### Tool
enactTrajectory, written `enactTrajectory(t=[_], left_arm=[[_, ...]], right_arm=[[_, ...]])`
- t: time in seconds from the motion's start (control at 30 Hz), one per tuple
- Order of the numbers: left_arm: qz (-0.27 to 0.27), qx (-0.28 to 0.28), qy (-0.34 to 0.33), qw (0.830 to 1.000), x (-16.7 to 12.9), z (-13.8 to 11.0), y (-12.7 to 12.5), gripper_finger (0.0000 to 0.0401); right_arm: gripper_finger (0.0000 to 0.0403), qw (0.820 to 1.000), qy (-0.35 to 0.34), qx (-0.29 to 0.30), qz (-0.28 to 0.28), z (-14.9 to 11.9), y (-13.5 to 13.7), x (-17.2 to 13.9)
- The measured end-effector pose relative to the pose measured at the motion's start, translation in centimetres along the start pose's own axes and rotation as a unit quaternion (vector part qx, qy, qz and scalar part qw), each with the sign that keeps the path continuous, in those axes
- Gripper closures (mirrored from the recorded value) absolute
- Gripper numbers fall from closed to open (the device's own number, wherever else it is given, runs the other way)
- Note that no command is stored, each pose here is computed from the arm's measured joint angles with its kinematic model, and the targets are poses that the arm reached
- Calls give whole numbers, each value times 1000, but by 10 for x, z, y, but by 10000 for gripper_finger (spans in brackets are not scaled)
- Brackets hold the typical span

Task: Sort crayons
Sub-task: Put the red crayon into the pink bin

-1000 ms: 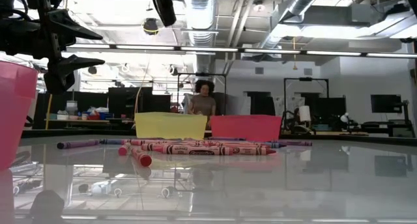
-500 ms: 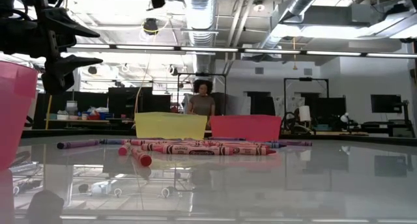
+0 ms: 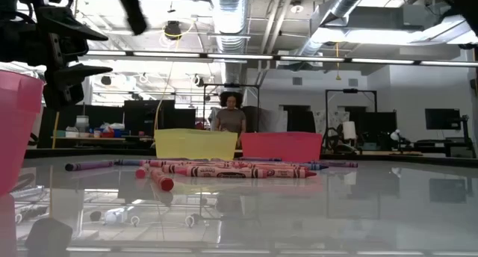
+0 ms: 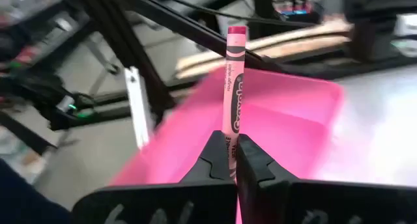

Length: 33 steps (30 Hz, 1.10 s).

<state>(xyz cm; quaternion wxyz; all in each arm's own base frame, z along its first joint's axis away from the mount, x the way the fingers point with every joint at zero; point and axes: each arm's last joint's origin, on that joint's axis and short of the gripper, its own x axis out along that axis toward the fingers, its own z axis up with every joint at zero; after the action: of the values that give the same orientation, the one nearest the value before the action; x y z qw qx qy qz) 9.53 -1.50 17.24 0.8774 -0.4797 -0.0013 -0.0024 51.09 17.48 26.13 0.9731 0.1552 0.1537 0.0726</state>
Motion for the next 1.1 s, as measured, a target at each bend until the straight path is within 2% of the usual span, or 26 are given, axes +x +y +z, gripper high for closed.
enactTrajectory(t=[0.07, 0.13, 0.6, 0.8, 1.1], left_arm=[[0, 0, 0, 1000, 0, 0, 0, 202], [-1, 0, 0, 1000, 0, 0, 0, 202], [1, -8, -1, 1000, 0, 0, 0, 202], [1, -8, -1, 1000, 0, 0, 0, 202], [0, -8, 1, 1000, 0, 0, 0, 202]], right_arm=[[397, 1000, 29, -2, -9, -5, -2, 2], [397, 999, 33, -1, 3, -13, -3, 11], [392, 993, 114, -16, -22, -45, -6, 18], [389, 991, 128, -18, -27, -48, -6, 17], [352, 992, 125, -18, -27, -48, -7, 18]])
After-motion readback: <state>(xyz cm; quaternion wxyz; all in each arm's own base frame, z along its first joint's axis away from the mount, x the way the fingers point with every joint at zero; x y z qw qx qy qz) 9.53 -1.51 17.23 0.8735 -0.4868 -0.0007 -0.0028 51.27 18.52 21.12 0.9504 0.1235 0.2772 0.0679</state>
